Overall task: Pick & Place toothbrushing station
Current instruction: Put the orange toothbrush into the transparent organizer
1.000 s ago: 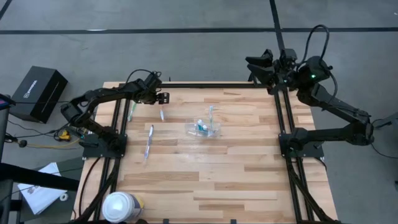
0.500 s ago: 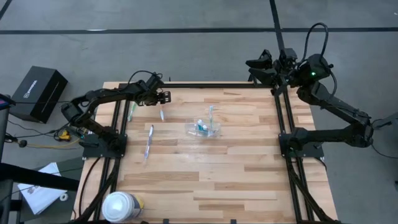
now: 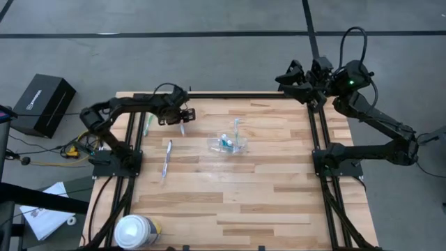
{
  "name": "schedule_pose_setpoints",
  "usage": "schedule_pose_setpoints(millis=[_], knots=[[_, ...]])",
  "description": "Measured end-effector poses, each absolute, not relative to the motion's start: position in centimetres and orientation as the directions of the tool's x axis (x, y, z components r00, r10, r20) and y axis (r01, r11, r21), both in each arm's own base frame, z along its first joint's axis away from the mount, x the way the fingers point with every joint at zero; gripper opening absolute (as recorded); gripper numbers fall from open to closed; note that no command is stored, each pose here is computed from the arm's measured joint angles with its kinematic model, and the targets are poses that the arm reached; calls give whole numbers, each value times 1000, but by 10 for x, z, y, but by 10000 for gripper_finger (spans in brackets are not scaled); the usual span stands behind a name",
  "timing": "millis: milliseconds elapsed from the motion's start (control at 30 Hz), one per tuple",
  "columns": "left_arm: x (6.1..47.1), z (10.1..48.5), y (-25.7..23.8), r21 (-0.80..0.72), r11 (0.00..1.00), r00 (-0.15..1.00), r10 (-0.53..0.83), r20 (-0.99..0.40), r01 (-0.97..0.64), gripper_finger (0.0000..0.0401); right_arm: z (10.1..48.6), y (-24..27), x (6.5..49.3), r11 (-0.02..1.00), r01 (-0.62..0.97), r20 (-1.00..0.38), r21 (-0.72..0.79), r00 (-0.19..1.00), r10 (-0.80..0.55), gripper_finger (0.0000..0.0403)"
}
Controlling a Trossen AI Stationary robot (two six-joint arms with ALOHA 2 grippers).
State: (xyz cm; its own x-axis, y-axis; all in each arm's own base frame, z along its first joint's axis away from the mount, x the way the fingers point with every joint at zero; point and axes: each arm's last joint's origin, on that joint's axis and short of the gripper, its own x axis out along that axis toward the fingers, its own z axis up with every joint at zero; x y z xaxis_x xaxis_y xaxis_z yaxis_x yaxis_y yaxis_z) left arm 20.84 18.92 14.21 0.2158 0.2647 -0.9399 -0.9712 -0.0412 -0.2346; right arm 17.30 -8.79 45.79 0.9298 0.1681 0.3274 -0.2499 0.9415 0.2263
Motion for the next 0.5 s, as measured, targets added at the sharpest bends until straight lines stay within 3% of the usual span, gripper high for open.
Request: schedule_pose_setpoints(millis=[367,500], knots=[[210,135,192,-224,-68,198,274,-941,-972,180,457,-87,173,929,-286,313,234,927,207,177],[206,145,197,-238,-100,191,345,-919,-966,180,455,-90,175,929,-279,305,242,931,200,177]])
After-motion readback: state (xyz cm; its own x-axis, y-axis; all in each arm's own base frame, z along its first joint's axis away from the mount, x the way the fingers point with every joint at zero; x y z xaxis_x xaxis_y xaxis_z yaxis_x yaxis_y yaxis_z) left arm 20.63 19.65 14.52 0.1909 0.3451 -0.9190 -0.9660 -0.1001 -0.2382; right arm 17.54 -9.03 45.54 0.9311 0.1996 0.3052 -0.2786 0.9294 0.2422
